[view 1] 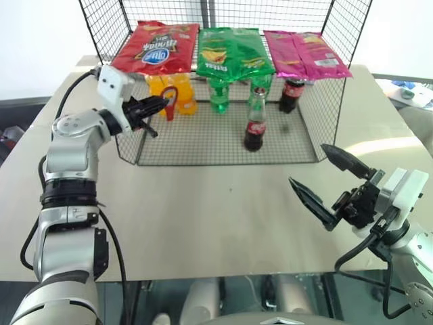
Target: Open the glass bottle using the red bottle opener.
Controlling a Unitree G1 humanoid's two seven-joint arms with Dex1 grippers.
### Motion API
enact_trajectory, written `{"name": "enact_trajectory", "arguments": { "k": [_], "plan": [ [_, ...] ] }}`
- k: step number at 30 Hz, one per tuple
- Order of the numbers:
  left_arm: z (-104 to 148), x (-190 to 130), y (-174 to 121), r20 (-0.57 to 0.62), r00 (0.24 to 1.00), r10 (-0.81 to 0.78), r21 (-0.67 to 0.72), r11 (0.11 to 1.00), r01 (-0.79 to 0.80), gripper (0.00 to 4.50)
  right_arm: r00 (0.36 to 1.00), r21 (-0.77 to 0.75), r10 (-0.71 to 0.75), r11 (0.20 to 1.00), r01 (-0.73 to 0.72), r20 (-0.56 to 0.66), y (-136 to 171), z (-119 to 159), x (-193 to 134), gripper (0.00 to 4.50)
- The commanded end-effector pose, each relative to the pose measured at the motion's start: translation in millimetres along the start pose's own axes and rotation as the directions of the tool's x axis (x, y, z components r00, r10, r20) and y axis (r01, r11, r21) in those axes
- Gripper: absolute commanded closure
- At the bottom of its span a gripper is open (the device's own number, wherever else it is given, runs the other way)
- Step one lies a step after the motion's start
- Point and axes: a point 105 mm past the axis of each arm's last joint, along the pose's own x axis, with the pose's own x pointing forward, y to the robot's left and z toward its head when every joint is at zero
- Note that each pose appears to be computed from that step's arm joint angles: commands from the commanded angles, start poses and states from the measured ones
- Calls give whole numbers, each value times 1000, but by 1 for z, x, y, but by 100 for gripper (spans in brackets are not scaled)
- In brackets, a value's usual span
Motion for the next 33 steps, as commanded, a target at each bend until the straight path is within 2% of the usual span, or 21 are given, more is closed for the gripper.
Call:
{"name": "enact_trajectory", "arguments": {
  "k": [1, 7, 11, 14, 18, 19, 21, 26, 30, 33],
  "plan": [
    [22, -14, -7, 50, 997, -62, 29, 998, 60, 442, 999, -22, 24, 999, -24, 23, 4, 8, 2, 0],
    [26, -23, -28, 75, 984, -163, -39, 985, 166, 442, 1000, -16, 14, 1000, -15, -25, 0, 0, 5, 0],
    [31, -24, -53, 141, 964, -226, -250, 934, 255, 442, 991, -29, -56, 998, 53, -118, -10, -16, 4, 0],
    [33, -16, -75, 192, 955, -224, -418, 862, 286, 442, 986, -37, -32, 999, 26, -165, -6, -22, 6, 0],
    [33, -1, -99, 231, 955, -185, -569, 770, 287, 442, 949, -186, -138, 979, 87, -282, -16, -34, 8, 0],
    [34, 1, -104, 236, 955, -180, -586, 757, 288, 442, 948, -196, -146, 976, 91, -284, -16, -34, 10, 0],
    [38, 7, -118, 274, 943, -189, -660, 676, 328, 442, 951, -158, -106, 986, 61, -292, -12, -38, 16, 0],
    [49, 21, -141, 336, 914, -229, -763, 502, 407, 442, 937, -170, -194, 974, 149, -290, -19, -44, 25, 0],
    [63, 42, -150, 384, 903, -192, -816, 388, 429, 442, 922, -301, -271, 936, 185, -277, -27, -44, 37, 0],
    [67, 55, -161, 372, 909, -186, -843, 342, 415, 442, 897, -513, -321, 849, 129, -305, -32, -52, 40, 0]
  ]
}}
